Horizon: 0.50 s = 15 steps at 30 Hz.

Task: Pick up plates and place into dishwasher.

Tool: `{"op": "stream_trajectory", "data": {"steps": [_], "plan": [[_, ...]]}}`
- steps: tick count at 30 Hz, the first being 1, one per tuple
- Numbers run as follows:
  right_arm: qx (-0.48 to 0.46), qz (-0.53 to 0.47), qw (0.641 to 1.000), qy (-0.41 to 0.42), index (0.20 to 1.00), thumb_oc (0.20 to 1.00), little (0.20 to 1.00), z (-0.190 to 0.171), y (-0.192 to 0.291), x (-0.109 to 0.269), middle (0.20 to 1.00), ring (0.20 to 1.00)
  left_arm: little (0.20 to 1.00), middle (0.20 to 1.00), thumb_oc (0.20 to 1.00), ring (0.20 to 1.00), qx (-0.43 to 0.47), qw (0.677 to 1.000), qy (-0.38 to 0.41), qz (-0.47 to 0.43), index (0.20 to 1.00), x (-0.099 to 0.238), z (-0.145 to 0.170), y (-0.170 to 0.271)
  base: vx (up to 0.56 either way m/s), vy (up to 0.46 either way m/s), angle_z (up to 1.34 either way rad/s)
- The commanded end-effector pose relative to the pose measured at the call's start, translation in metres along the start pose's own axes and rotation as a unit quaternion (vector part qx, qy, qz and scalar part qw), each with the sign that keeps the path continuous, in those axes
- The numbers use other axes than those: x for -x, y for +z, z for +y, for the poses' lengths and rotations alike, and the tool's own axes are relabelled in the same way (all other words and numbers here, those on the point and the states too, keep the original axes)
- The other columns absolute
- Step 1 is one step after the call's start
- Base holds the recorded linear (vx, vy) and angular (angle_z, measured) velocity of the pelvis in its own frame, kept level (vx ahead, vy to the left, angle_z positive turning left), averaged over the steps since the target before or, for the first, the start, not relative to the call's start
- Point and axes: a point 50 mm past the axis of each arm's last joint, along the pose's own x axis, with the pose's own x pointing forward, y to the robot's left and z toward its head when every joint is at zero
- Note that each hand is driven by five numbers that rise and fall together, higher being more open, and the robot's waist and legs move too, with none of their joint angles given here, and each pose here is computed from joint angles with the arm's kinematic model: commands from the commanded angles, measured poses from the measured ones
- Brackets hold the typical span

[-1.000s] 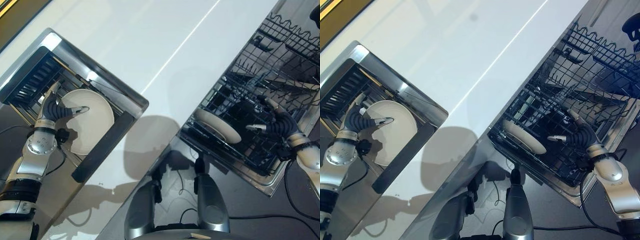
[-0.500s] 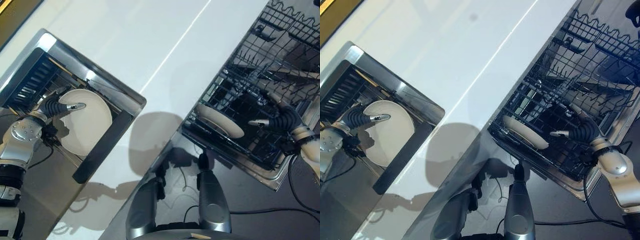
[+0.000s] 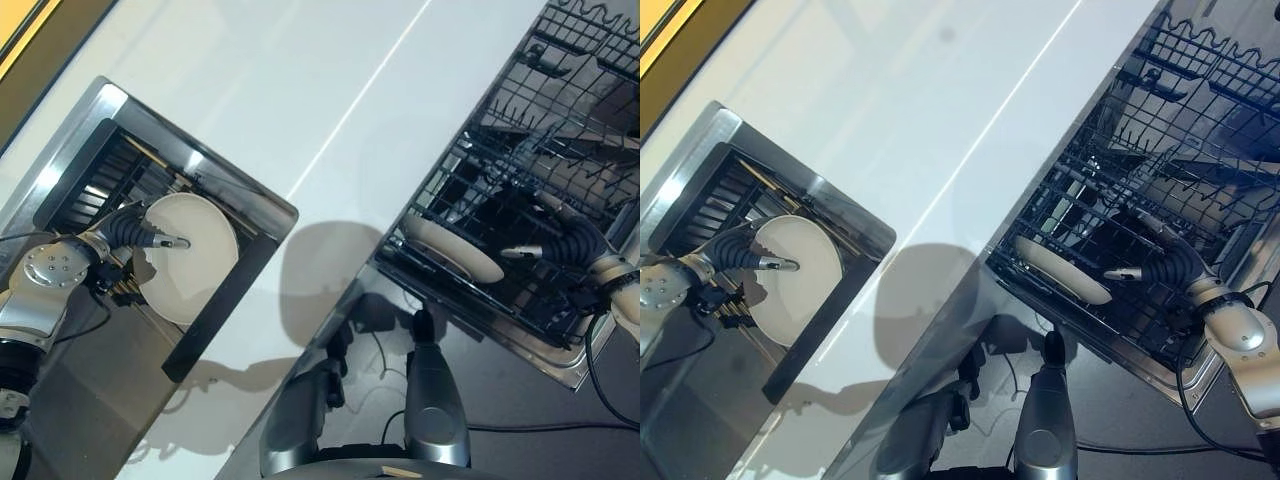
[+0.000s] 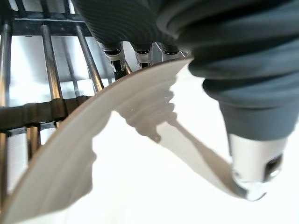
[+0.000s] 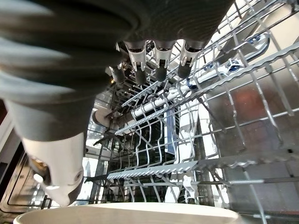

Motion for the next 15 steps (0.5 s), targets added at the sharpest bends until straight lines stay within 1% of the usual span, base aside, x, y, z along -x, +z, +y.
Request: {"op": "stream_trajectory", "data": {"steps": [1,4,6,7,8,9,10,11,12,13,14,15], "plan": [[0.03,-0.052,0.998,-0.021,1.0,1.0,1.0,-0.027,0.027,0.004,1.0,1.0,1.0,1.0,1.0,1.0,-0.028,0.983,-0.151,-0.102,1.0,0.001,-0.047,0.037,0.0,0.001,0.05],[0.029,-0.048,0.998,-0.02,1.0,1.0,1.0,-0.027,0.026,0.005,1.0,1.0,1.0,1.0,1.0,1.0,-0.022,0.974,-0.179,-0.136,1.0,0.006,-0.052,0.05,0.0,0.0,0.0],[0.029,-0.045,0.998,-0.02,1.0,1.0,1.0,-0.026,0.025,0.006,1.0,1.0,1.0,1.0,1.0,1.0,-0.015,0.97,-0.183,-0.158,1.0,0.01,-0.053,0.059,0.0,-0.011,0.03],[0.028,-0.043,0.998,-0.019,1.0,1.0,1.0,-0.026,0.024,0.008,1.0,1.0,0.906,0.906,0.906,0.906,-0.014,0.968,-0.184,-0.172,0.906,0.013,-0.053,0.063,0.01,-0.029,0.06],[0.027,-0.043,0.999,-0.019,1.0,1.0,1.0,-0.026,0.024,0.009,1.0,1.0,0.865,0.865,0.865,0.865,-0.013,0.966,-0.184,-0.181,0.865,0.015,-0.054,0.067,0.0,-0.031,0.08],[0.027,-0.043,0.999,-0.019,1.0,1.0,1.0,-0.025,0.023,0.009,1.0,1.0,0.849,0.849,0.849,0.849,-0.014,0.965,-0.183,-0.19,0.849,0.016,-0.054,0.07,0.0,-0.031,0.1],[0.025,-0.042,0.999,-0.019,1.0,1.0,1.0,-0.024,0.022,0.01,1.0,1.0,0.79,0.79,0.79,0.79,-0.016,0.963,-0.182,-0.199,0.79,0.018,-0.055,0.073,0.0,-0.039,0.12],[0.024,-0.041,0.999,-0.018,1.0,1.0,1.0,-0.024,0.021,0.011,1.0,1.0,0.655,0.655,0.655,0.655,-0.018,0.962,-0.18,-0.206,0.655,0.019,-0.055,0.076,0.01,-0.047,0.13],[0.022,-0.041,0.999,-0.017,1.0,1.0,1.0,-0.023,0.021,0.012,1.0,1.0,0.561,0.561,0.561,0.561,-0.021,0.961,-0.179,-0.21,0.561,0.021,-0.055,0.079,0.01,-0.035,0.08],[0.022,-0.041,0.999,-0.017,1.0,1.0,1.0,-0.023,0.021,0.012,1.0,1.0,0.542,0.542,0.542,0.542,-0.022,0.961,-0.178,-0.211,0.542,0.021,-0.055,0.079,0.01,-0.041,0.05],[0.02,-0.039,0.999,-0.017,1.0,1.0,1.0,-0.023,0.019,0.014,1.0,1.0,0.435,0.435,0.435,0.435,-0.028,0.959,-0.179,-0.215,0.435,0.024,-0.054,0.082,0.01,-0.039,0.02],[0.019,-0.039,0.999,-0.016,1.0,1.0,1.0,-0.023,0.018,0.015,1.0,1.0,0.225,0.225,0.225,0.225,-0.031,0.959,-0.181,-0.217,0.225,0.025,-0.054,0.082,0.01,-0.054,0.02]]}}
